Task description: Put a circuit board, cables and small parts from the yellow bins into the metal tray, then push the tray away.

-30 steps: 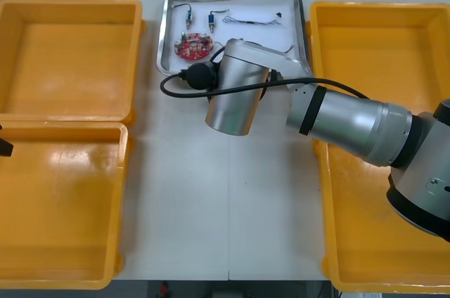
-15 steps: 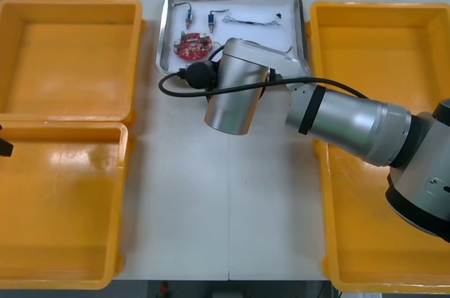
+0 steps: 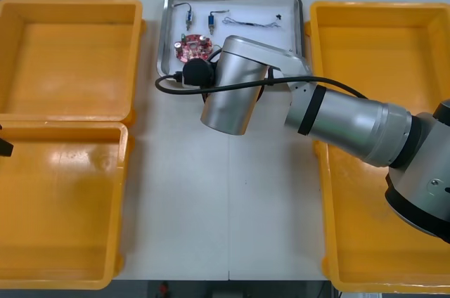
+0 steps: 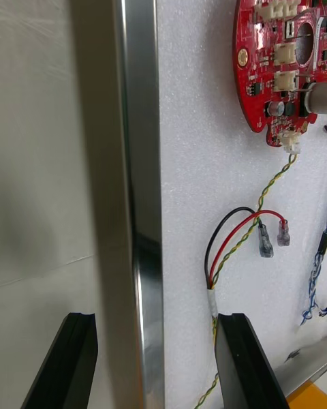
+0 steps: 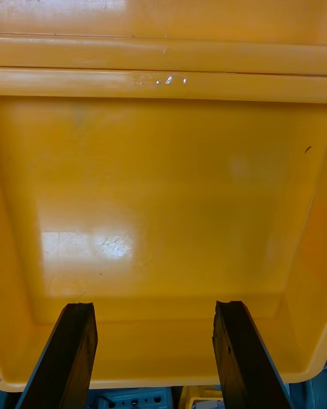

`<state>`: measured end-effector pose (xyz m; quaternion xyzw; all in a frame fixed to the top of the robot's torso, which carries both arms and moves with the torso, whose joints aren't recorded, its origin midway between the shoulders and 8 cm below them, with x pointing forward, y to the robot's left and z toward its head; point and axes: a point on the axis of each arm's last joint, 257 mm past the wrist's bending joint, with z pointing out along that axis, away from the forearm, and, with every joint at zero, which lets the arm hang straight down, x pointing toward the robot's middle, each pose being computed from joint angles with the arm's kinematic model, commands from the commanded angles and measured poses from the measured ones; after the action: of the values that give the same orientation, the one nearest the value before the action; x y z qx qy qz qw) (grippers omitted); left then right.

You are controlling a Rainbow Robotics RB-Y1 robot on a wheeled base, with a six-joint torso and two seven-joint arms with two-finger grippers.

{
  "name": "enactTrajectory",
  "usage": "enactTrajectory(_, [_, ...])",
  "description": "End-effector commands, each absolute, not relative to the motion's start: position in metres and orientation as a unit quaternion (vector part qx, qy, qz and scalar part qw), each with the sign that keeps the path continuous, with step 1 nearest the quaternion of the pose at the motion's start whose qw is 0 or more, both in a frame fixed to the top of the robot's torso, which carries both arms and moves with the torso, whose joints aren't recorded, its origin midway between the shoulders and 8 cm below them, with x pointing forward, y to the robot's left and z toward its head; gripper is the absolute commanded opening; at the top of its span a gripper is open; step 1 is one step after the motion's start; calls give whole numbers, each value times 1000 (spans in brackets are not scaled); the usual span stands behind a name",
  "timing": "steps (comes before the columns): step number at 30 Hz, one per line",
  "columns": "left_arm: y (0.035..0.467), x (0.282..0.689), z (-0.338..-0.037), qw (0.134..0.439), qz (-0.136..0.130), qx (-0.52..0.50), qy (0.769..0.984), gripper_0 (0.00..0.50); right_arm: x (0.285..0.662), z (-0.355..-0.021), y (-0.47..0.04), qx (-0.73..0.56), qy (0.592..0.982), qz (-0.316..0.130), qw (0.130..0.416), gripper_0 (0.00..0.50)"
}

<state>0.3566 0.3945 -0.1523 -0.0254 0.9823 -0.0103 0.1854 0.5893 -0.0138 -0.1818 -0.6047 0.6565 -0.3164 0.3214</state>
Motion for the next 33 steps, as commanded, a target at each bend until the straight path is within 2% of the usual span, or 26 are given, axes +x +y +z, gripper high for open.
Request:
enactTrajectory(1, [413,353,-137,195,26,-3,980,500,559,-162,20,-600,669,-261,352,500])
enactTrajectory(11, [413,353,-137,195,26,-3,980,500,501,-160,2,-570,722,-208,332,500])
enactTrajectory(21, [413,353,-137,195,26,-3,980,500,458,-148,-74,-469,816,-158,297,500])
enactTrajectory(27, [413,353,-137,195,26,-3,980,500,453,-121,-91,-369,855,-91,353,500])
enactTrajectory(33, [413,353,-137,195,26,-3,980,500,450,-115,-131,-254,891,-50,374,500])
